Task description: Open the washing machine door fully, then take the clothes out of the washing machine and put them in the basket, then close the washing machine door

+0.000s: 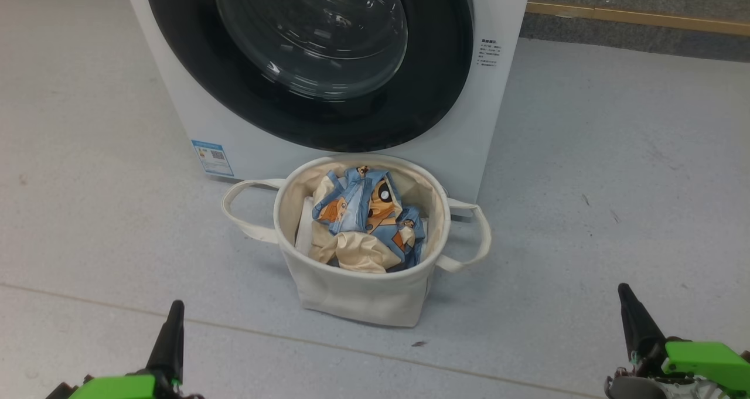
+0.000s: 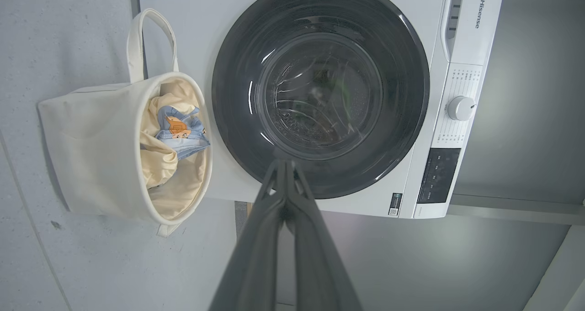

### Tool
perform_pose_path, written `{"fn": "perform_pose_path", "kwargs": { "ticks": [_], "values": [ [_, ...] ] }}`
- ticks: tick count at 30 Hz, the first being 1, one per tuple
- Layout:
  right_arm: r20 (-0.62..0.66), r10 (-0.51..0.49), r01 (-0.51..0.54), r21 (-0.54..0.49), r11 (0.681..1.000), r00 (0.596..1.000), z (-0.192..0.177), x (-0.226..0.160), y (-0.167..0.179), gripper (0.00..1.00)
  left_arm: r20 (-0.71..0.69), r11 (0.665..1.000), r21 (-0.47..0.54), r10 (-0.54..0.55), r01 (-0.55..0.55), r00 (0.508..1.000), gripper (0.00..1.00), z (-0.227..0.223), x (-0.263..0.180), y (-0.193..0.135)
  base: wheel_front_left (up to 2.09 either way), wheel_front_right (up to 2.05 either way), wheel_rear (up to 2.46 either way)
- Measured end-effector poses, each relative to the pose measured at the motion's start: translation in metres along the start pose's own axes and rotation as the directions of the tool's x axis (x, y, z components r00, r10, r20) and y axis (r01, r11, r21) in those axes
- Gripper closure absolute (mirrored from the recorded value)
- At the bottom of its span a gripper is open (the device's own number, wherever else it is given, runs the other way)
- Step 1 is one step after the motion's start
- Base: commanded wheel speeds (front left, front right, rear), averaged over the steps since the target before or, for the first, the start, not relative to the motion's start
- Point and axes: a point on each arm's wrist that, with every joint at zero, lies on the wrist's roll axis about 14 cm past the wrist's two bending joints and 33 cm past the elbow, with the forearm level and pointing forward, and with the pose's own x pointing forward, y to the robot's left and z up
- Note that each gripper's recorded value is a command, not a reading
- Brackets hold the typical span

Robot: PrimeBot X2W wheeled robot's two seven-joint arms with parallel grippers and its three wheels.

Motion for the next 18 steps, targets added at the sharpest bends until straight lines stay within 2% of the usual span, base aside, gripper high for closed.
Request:
{"fn": "perform_pose_path", "kwargs": {
  "ticks": [18],
  "values": [
    [0.0, 0.0, 0.0, 0.0, 1.0, 1.0, 0.0, 0.0, 0.0, 1.0, 0.003, 1.0, -0.001, 0.0, 0.0, 1.0, 1.0, 0.0009, -0.0001, 0.0, 0.0, 0.0, 0.0]
  ]
}}
